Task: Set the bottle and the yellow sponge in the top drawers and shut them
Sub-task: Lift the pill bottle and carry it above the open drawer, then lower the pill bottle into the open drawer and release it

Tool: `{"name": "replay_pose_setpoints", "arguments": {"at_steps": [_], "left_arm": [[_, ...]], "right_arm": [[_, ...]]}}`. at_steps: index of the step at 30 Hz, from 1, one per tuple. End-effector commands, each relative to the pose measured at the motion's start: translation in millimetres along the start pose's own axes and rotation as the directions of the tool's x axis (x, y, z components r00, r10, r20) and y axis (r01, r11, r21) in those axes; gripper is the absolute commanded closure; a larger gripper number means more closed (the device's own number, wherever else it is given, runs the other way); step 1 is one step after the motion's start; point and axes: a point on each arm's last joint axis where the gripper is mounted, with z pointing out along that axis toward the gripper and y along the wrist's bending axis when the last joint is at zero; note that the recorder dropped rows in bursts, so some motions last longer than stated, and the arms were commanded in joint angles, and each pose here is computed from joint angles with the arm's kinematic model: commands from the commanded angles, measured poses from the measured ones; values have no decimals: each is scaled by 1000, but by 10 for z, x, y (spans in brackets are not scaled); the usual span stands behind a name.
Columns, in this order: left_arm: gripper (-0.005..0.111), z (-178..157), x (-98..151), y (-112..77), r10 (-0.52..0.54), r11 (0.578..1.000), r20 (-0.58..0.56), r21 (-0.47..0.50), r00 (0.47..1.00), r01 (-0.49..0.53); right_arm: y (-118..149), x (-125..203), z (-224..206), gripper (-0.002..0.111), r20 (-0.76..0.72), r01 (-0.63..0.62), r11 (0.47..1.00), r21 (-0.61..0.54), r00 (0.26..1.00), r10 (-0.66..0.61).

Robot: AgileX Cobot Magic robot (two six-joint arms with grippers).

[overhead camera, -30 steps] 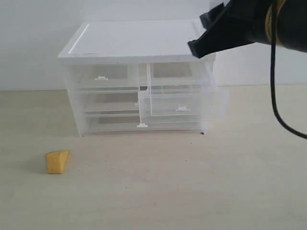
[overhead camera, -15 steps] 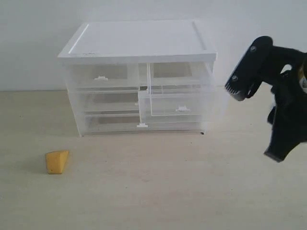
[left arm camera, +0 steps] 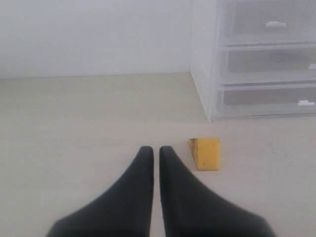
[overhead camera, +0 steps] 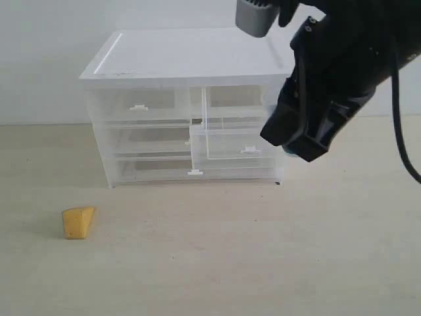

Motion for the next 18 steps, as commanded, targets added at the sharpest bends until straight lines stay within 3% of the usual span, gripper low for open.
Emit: {"name": "replay_pose_setpoints", "arguments": {"at_steps": [1,7,18], "left_arm": [[102,0,3,1,1,1000,8,-2,1000,-1],[102,0,3,1,1,1000,8,-2,1000,-1],[102,0,5,1,1,1000,5,-2,1000,-1]], "right_arm": [[-146,-140,107,108,23,185,980,68,982,-187],[-318,-330,342,108,36,334,934,128,939,-341],[-554,-376,843,108,-130,450,883,130,891,-435]]}}
